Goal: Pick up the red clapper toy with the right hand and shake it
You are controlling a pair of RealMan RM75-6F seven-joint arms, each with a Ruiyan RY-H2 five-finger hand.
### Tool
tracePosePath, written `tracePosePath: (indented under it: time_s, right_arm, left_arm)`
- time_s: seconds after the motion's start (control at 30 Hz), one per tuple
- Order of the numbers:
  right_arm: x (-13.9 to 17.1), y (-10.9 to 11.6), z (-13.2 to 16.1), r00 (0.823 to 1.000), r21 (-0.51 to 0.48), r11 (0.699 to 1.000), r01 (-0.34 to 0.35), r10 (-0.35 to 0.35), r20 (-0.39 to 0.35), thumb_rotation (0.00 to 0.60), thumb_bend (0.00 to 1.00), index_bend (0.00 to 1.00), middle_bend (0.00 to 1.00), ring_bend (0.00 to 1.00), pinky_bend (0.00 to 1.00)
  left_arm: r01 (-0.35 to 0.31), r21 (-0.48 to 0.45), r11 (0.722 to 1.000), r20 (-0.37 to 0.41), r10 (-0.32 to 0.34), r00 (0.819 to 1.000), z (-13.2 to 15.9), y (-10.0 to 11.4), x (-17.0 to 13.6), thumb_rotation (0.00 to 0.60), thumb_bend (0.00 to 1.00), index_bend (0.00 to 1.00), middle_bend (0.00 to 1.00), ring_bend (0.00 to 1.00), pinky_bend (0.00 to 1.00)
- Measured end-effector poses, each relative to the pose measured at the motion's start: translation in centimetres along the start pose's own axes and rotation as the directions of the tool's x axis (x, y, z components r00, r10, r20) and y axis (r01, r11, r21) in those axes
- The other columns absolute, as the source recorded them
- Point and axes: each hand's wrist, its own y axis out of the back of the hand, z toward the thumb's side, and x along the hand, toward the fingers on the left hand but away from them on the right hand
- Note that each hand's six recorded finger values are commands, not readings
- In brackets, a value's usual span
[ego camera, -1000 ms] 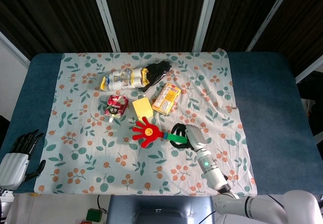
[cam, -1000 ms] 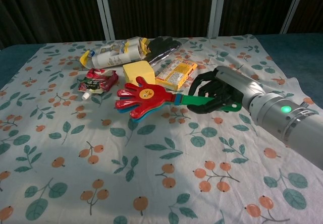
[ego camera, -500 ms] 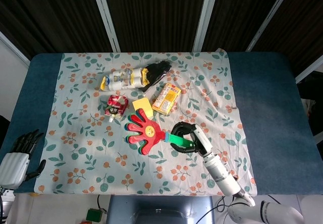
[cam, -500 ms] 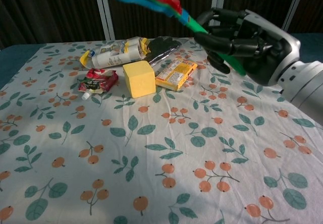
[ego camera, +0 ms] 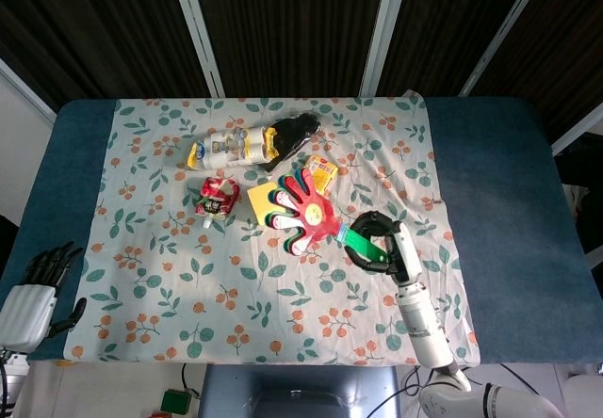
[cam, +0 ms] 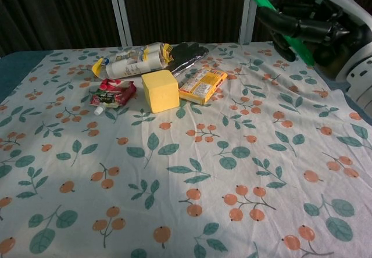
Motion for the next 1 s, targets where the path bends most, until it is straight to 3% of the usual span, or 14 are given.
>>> tracePosePath:
  time_s: [0.13, 0.23, 0.33, 0.4, 0.53, 0.63, 0.73, 0.83, 0.9, 1.0]
  right_arm:
    - [-0.4, -0.8, -2.2, 0.99, 0.173, 0.981, -0.084, 0.063, 0.125, 0.6, 0.6, 0.93, 0.82, 0.85, 0.97]
    - [-0.4, -1.1, -3.7, 0.965, 0.279, 0.947, -0.161, 0.092, 0.244, 0.6, 0.6, 0.93, 0.82, 0.86, 0.98]
    - [0.0, -1.7, -4.6, 0.928, 0.303, 0.923, -0.237, 0.123, 0.353, 0.6, 0.6, 0.93, 0.82, 0.86, 0.98]
    - [0.2, -2.1, -4.5, 0.917, 0.291, 0.923, -0.251, 0.13, 0.377, 0.6, 0.6, 0.93, 0.82, 0.86, 0.97]
    - [0.1, -2.0, -3.0, 0.936, 0.247, 0.943, -0.225, 0.138, 0.324, 0.6, 0.6, 0.93, 0.82, 0.86, 0.97]
    - [0.1, -1.7, -1.5, 0.956, 0.134, 0.974, -0.185, 0.146, 0.254, 0.6, 0.6, 0.93, 0.82, 0.86, 0.98]
    - [0.2, -0.8, 0.3, 0.981, -0.043, 0.994, -0.104, 0.11, 0.159, 0.6, 0.6, 0.93, 0.82, 0.86, 0.98]
    - [0.5, 0.9, 2.5, 0.999, -0.229, 0.973, 0.003, 0.006, 0.04, 0.6, 0.6, 0.92, 0.82, 0.86, 0.98]
    - [0.8, 2.3, 3.8, 0.995, -0.322, 0.944, 0.074, -0.09, -0.036, 0.6, 0.6, 0.92, 0.82, 0.86, 0.98]
    - [1.2, 3.3, 4.7, 0.98, -0.371, 0.919, 0.129, -0.176, -0.093, 0.6, 0.6, 0.92, 0.82, 0.85, 0.98]
  left_arm:
    - [-0.003, -0.005, 1.0, -0.001, 0.003, 1.0, -0.1, 0.1, 0.0, 0.6, 0.41, 0.0, 0.0, 0.0, 0.09]
    - [-0.001, -0.006, 1.0, 0.002, 0.001, 1.0, -0.1, 0.1, 0.0, 0.6, 0.41, 0.0, 0.0, 0.0, 0.09]
    - [0.002, -0.003, 1.0, 0.005, -0.002, 1.0, 0.0, 0.0, -0.1, 0.6, 0.41, 0.0, 0.0, 0.0, 0.09]
    - [0.002, -0.001, 1.0, 0.006, -0.002, 1.0, 0.1, 0.0, -0.1, 0.6, 0.41, 0.0, 0.0, 0.0, 0.09]
    - [0.001, 0.0, 1.0, 0.004, -0.001, 1.0, 0.1, 0.0, -0.1, 0.6, 0.41, 0.0, 0.0, 0.0, 0.09]
    - [0.001, -0.001, 1.0, 0.004, -0.001, 1.0, 0.1, 0.0, -0.2, 0.6, 0.41, 0.0, 0.0, 0.0, 0.09]
    - [0.0, -0.002, 1.0, 0.001, 0.0, 1.0, 0.0, 0.0, -0.2, 0.6, 0.41, 0.0, 0.0, 0.0, 0.09]
    - [0.001, -0.001, 1.0, 0.0, -0.001, 1.0, 0.0, 0.0, -0.1, 0.6, 0.41, 0.0, 0.0, 0.0, 0.09]
    - [0.003, 0.0, 1.0, 0.0, -0.003, 1.0, 0.0, -0.1, -0.1, 0.6, 0.41, 0.0, 0.0, 0.0, 0.09]
    - [0.006, 0.002, 1.0, 0.0, -0.006, 1.0, 0.0, -0.1, 0.0, 0.6, 0.41, 0.0, 0.0, 0.0, 0.09]
